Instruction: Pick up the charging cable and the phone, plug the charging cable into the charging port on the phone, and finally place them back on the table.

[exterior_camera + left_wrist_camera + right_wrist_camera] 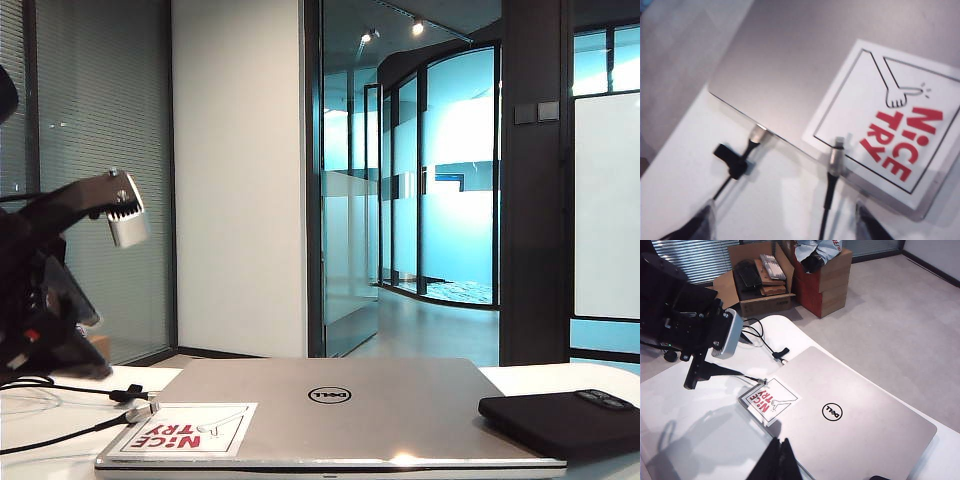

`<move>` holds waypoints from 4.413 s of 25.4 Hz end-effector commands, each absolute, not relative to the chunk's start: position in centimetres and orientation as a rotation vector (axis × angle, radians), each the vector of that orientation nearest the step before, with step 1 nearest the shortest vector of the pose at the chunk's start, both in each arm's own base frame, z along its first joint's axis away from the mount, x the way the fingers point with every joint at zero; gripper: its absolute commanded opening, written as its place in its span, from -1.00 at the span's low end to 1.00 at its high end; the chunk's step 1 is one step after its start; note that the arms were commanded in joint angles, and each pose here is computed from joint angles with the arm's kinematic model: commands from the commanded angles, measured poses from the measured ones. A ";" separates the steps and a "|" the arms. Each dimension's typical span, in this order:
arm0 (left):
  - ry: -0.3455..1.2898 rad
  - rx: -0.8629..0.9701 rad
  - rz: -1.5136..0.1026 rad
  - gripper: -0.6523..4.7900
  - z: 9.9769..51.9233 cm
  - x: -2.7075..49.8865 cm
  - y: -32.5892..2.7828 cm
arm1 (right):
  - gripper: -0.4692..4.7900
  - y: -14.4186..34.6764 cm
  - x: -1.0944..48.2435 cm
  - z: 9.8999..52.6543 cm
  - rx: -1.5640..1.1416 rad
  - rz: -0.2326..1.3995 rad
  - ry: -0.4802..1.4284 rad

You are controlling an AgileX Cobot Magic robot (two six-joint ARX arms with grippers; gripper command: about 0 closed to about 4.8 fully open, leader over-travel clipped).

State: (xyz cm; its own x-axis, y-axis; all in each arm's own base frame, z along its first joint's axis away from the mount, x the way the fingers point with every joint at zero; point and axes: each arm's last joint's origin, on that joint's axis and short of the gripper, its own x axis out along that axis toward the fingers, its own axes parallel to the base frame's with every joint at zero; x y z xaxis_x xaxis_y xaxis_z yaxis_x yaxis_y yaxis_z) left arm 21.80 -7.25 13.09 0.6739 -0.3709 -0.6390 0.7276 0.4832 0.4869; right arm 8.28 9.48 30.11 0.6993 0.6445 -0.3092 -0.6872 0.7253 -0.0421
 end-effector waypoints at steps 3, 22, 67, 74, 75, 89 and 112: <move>0.517 0.840 -0.726 0.53 11.8 22.2 -7.4 | -0.85 9.5 8.3 30.5 -0.150 0.745 0.260; 0.483 0.841 -0.713 0.53 8.7 23.8 -7.9 | -0.85 9.5 8.3 30.5 -0.150 0.745 0.260; 0.328 -0.102 -0.437 -0.78 20.2 20.5 -6.9 | -0.84 8.3 9.5 30.6 0.070 0.526 0.300; 0.311 -0.139 -0.482 -0.78 20.9 19.7 -7.7 | -0.84 7.0 10.7 29.8 0.157 0.447 0.344; 0.315 -0.136 -0.500 -0.78 20.9 19.6 -8.1 | -0.84 6.9 10.8 29.5 0.184 0.438 0.358; 0.519 -0.059 -0.674 -0.78 21.3 17.7 -11.9 | -0.84 3.8 13.3 22.8 0.690 0.370 0.485; 0.513 0.002 -0.688 -0.78 19.6 19.5 -13.1 | 0.50 0.4 13.3 14.6 1.095 0.022 0.712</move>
